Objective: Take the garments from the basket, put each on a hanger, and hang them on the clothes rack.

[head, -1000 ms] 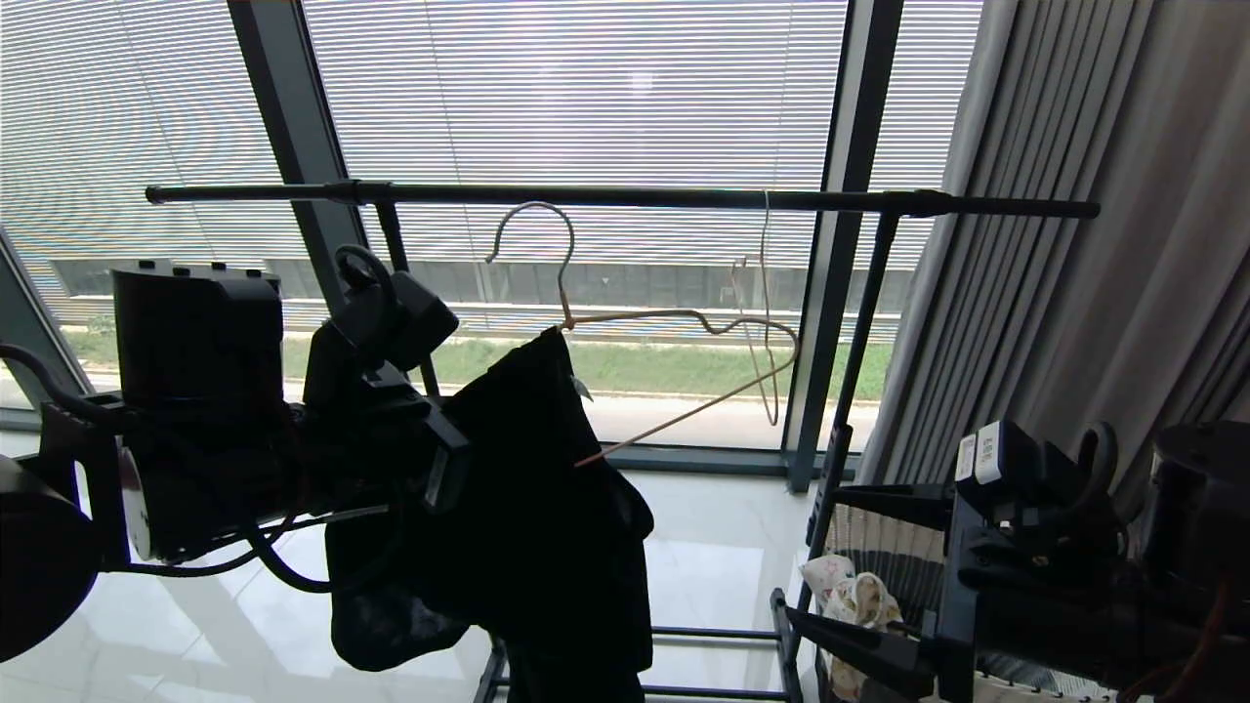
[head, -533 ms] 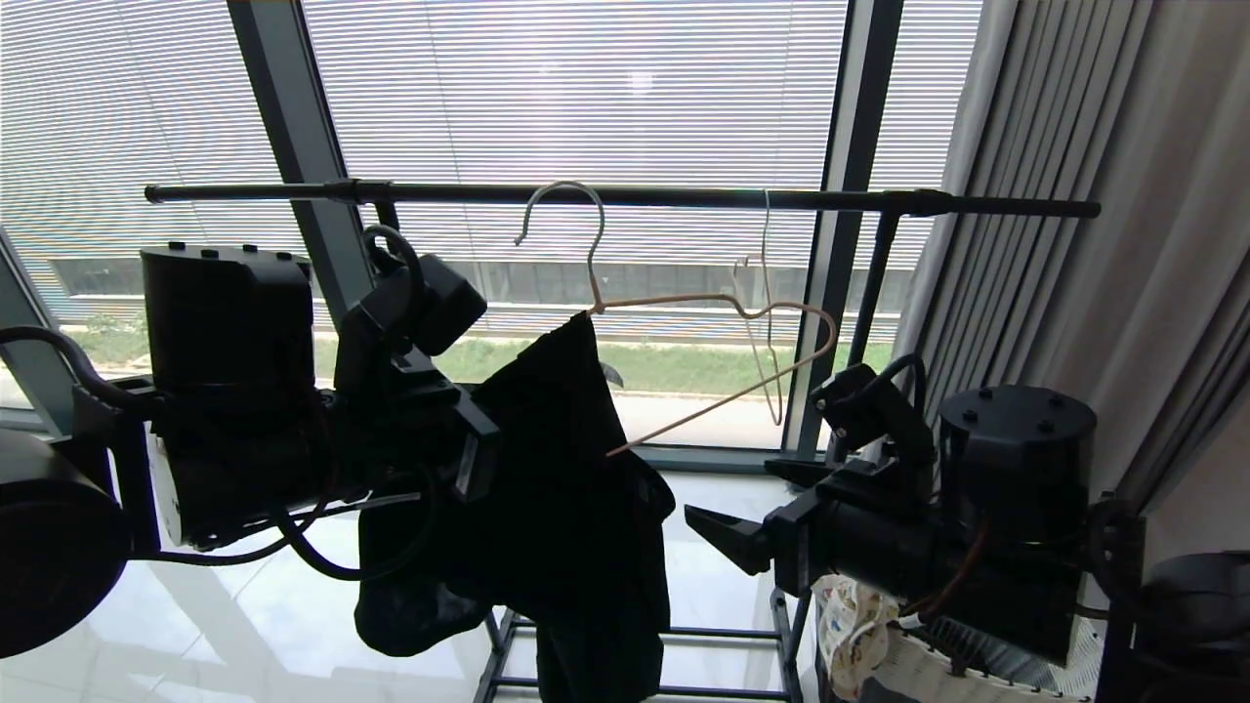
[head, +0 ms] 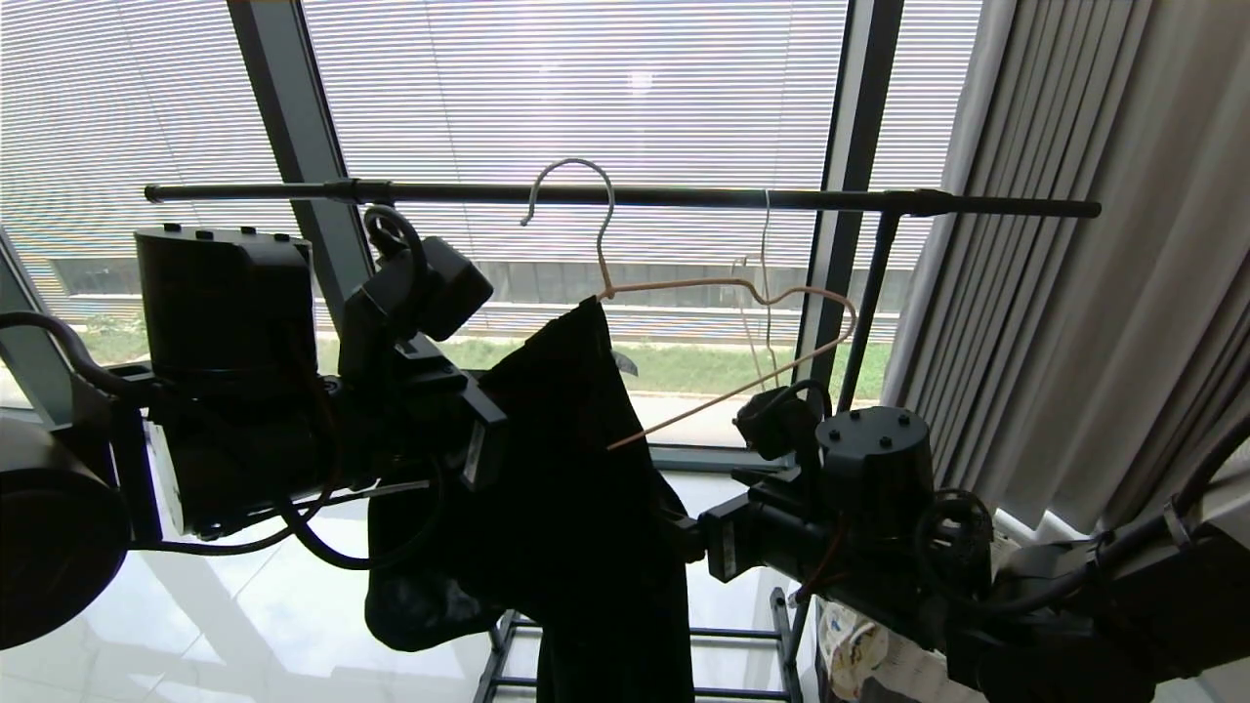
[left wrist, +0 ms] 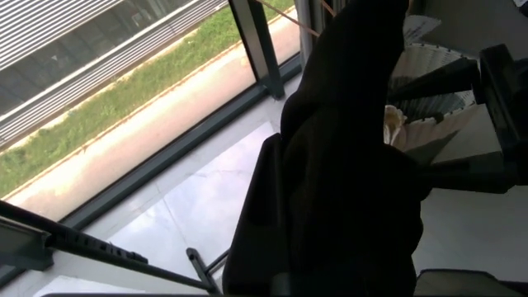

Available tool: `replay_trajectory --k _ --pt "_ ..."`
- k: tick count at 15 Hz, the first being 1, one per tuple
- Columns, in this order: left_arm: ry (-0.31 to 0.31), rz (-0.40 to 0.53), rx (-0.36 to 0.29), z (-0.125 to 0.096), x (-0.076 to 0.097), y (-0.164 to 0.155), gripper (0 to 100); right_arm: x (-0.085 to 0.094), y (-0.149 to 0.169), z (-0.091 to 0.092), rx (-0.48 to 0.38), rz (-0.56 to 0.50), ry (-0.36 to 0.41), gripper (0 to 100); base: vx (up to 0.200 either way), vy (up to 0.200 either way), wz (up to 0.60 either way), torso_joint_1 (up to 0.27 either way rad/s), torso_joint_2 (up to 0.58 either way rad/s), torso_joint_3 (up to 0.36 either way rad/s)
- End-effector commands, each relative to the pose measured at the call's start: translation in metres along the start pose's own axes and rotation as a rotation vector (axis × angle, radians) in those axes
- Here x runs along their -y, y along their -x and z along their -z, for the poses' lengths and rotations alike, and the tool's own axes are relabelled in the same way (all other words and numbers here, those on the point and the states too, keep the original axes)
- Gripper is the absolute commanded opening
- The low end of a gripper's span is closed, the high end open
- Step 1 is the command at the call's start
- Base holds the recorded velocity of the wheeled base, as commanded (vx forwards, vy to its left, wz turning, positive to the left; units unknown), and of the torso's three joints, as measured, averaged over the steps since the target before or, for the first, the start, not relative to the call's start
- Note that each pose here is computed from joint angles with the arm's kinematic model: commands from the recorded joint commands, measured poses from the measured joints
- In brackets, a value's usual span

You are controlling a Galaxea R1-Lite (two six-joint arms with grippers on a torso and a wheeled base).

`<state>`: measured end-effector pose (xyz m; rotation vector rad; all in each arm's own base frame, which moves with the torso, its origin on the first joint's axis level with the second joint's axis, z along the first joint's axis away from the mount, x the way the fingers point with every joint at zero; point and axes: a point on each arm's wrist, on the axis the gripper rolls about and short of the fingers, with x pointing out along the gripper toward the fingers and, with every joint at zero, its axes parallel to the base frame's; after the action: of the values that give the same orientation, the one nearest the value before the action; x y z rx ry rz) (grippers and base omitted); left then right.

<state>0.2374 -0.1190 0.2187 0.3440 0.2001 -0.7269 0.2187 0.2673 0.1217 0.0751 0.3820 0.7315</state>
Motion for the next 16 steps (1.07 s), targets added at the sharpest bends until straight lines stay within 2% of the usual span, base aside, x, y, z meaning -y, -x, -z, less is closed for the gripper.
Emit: replay_trajectory --k 1,3,6,10,11,13,16 --pt "-0.003 0.001 0.008 -0.002 0.001 0.001 0 0.0 -0.008 0.012 -0.037 0.016 0.008 100 0.0 0.0 0.0 0.0 0.0 0.0" --pt "-0.003 -0.007 0.004 -0.001 -0.001 0.001 0 0.008 -0.008 0.011 -0.033 0.058 0.007 100 0.0 0.0 0.0 0.0 0.0 0.0" --pt "-0.007 -0.024 0.021 -0.005 -0.003 0.007 0 0.04 -0.009 0.005 -0.019 0.158 0.013 100 0.0 0.0 0.0 0.0 0.0 0.0" --pt "-0.006 -0.039 0.02 -0.004 -0.007 0.01 0 0.063 -0.009 0.002 -0.014 0.25 0.059 100 0.0 0.0 0.0 0.0 0.0 0.0" --pt "-0.007 -0.043 0.017 -0.003 -0.007 0.01 0 0.075 -0.008 0.0 -0.01 0.309 0.066 100 0.0 0.0 0.0 0.0 0.0 0.0" --pt "-0.014 -0.055 -0.002 0.003 -0.01 0.011 0 0.092 -0.005 -0.006 0.003 0.358 0.075 100 0.0 0.0 0.0 0.0 0.0 0.0" --pt "-0.078 -0.079 -0.071 0.023 -0.016 0.014 0 0.108 0.0 -0.023 0.052 0.404 0.091 100 0.0 0.0 0.0 0.0 0.0 0.0"
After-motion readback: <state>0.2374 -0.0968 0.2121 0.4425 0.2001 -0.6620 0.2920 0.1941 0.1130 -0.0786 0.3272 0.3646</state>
